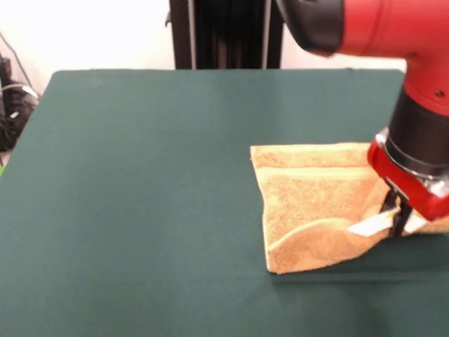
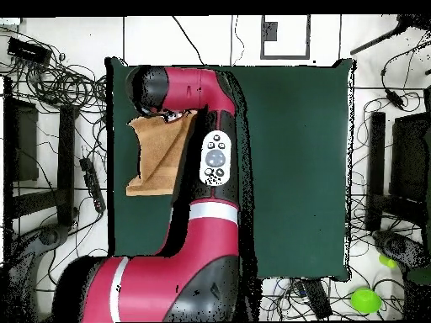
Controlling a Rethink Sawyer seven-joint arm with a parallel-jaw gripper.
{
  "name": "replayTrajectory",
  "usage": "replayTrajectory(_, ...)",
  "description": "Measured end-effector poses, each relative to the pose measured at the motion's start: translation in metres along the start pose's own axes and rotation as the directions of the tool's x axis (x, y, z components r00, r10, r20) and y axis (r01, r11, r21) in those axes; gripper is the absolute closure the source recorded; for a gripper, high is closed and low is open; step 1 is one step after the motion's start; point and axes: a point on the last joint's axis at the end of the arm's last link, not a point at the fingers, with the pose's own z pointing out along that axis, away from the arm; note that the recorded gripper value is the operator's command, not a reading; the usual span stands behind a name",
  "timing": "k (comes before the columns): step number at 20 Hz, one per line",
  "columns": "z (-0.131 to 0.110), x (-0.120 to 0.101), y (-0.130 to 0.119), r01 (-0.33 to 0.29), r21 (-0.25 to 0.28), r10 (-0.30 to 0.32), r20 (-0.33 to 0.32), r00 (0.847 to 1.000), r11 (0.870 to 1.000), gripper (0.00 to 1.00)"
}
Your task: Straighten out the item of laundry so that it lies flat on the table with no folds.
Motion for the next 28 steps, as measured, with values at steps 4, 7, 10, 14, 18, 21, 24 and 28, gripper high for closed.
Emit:
replayTrajectory(4, 0.014, 0.009, 0.006, -0.015, 0.000, 0.015, 0.024, 1.000, 1.000, 1.00)
replayTrajectory(7, 0.019, 0.013, 0.008, -0.014, 0.003, 0.014, 0.046, 0.999, 1.000, 0.00)
replayTrajectory(10, 0.020, 0.017, 0.010, -0.006, -0.001, 0.006, 0.051, 0.999, 1.000, 0.00)
replayTrajectory(14, 0.015, 0.017, 0.015, -0.001, -0.016, 0.002, 0.060, 0.998, 1.000, 0.00)
replayTrajectory(18, 0.008, 0.014, 0.021, 0.001, -0.040, 0.002, 0.072, 0.997, 0.999, 0.00)
replayTrajectory(21, 0.003, 0.013, 0.026, -0.002, -0.064, 0.006, 0.075, 0.997, 0.998, 0.00)
replayTrajectory(24, -0.001, 0.013, 0.029, -0.006, -0.078, 0.011, 0.072, 0.997, 0.997, 0.00)
replayTrajectory(28, -0.024, 0.012, 0.036, -0.014, -0.108, 0.021, 0.066, 0.998, 0.994, 0.00)
